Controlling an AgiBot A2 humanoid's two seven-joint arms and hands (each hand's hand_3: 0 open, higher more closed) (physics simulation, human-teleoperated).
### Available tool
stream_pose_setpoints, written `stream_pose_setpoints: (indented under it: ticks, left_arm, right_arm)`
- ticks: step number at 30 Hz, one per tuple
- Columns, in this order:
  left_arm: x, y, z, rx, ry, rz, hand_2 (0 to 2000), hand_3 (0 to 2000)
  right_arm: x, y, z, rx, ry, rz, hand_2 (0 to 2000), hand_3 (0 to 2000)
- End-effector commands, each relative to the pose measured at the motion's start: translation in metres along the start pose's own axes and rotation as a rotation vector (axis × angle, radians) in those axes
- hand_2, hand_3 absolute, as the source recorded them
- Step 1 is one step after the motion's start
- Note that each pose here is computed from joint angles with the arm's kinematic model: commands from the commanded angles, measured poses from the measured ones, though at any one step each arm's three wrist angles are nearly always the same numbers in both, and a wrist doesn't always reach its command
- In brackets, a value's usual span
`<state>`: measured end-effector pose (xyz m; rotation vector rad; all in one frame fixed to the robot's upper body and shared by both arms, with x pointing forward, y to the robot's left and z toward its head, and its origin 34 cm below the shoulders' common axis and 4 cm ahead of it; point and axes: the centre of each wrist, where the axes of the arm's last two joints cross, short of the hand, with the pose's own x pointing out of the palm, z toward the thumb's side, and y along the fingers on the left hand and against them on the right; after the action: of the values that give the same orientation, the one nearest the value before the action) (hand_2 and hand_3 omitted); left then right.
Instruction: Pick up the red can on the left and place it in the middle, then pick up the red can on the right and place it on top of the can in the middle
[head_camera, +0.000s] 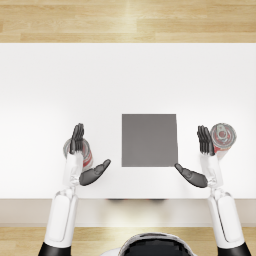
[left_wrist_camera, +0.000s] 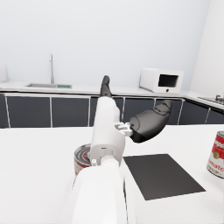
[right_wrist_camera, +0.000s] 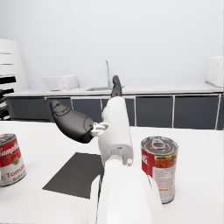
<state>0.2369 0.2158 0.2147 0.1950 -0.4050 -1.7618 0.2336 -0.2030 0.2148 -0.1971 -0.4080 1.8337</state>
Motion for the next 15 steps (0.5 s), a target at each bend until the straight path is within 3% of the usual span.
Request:
stream_pose_setpoints:
  ticks: [1,5,7,15]
  left_arm:
    - [-0.022,-0.006,0.026,0.099,0.08,0.091,0,0]
    - [-0.038,-0.014,0.03,0.109,0.274,0.175,0,0]
    - [-0.04,-0.02,0.025,0.08,0.325,0.191,0,0]
    - [-0.044,-0.035,-0.013,-0.081,0.34,0.204,0,0]
  right_arm:
    - [-0.018,0.004,0.024,-0.093,0.08,-0.078,0,0]
    - [-0.038,0.012,0.031,-0.11,0.268,-0.184,0,0]
    - [-0.049,0.018,0.029,-0.09,0.314,-0.24,0,0]
    - [-0.076,0.036,-0.015,0.1,0.319,-0.346,0,0]
